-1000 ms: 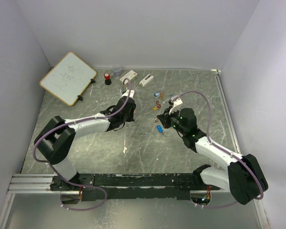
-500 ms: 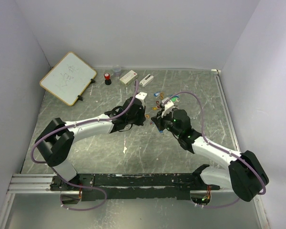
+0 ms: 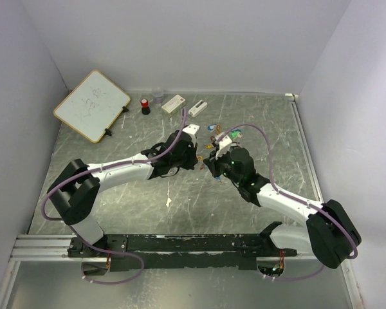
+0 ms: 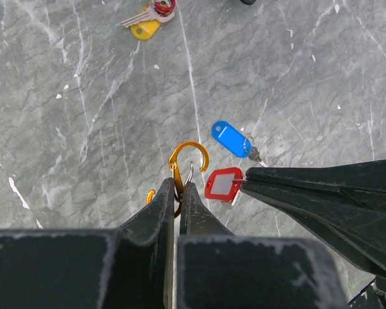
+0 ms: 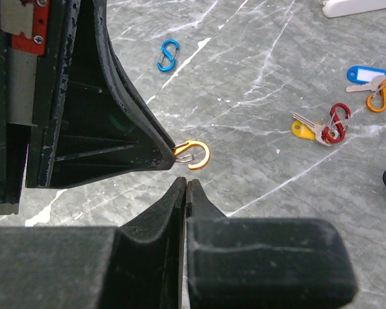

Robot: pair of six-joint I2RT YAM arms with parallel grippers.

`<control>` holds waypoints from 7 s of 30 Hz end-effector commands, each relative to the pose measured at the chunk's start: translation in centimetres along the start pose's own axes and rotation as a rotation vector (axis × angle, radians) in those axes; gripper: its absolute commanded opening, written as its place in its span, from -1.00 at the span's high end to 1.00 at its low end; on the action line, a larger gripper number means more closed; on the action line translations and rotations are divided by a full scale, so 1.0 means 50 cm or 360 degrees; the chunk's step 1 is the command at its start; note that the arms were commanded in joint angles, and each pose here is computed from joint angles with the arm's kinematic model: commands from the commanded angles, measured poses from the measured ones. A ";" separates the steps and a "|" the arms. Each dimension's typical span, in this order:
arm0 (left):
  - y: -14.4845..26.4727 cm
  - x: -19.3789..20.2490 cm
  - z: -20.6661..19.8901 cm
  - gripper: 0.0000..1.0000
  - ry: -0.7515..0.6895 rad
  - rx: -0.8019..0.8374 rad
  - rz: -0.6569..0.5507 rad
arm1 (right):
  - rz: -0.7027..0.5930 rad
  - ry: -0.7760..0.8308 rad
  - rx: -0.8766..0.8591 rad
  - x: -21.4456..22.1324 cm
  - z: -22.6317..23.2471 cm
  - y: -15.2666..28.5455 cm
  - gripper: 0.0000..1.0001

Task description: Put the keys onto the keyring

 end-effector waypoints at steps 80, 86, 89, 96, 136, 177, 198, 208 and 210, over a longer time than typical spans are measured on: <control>0.084 -0.053 -0.022 -0.39 0.0022 -0.0019 -0.0182 | -0.0131 0.0007 0.0242 -0.032 -0.018 0.012 1.00; 0.082 -0.051 -0.013 -0.40 0.0037 -0.0038 -0.0177 | -0.0134 0.0009 0.0254 -0.034 -0.019 0.012 1.00; 0.081 -0.050 -0.010 -0.40 0.0044 -0.0054 -0.0177 | -0.0135 0.0007 0.0260 -0.034 -0.020 0.013 1.00; 0.090 -0.047 0.004 -0.41 0.0070 -0.0125 -0.0202 | -0.0125 0.0003 0.0267 -0.032 -0.021 0.010 1.00; 0.121 -0.036 0.039 -0.43 0.0172 -0.0248 -0.0317 | -0.0064 -0.0197 0.1020 -0.045 -0.102 0.033 1.00; 0.072 -0.039 -0.047 -0.43 -0.0022 0.0353 -0.0323 | -0.0280 -0.0134 0.0230 -0.101 -0.007 0.044 1.00; 0.005 -0.023 -0.036 -0.44 -0.0055 0.0226 -0.0320 | -0.0311 -0.0126 0.0162 -0.115 0.005 0.060 1.00; 0.013 -0.018 0.000 -0.43 0.0017 0.0015 -0.0326 | -0.0318 -0.0117 0.0179 -0.118 0.004 0.067 1.00; 0.022 -0.024 -0.005 -0.43 0.0012 0.0055 -0.0355 | -0.0312 -0.0114 0.0182 -0.116 0.003 0.067 1.00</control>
Point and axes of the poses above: each gripper's point midway between its finger pads, its own y axis back along the fingers, its own z axis along the line the jaws close on, x = y × z, the point moved 7 cm from there along y, back along the fingers, and after that the axes turned 8 degrees about -y, right-handed, at the moved point
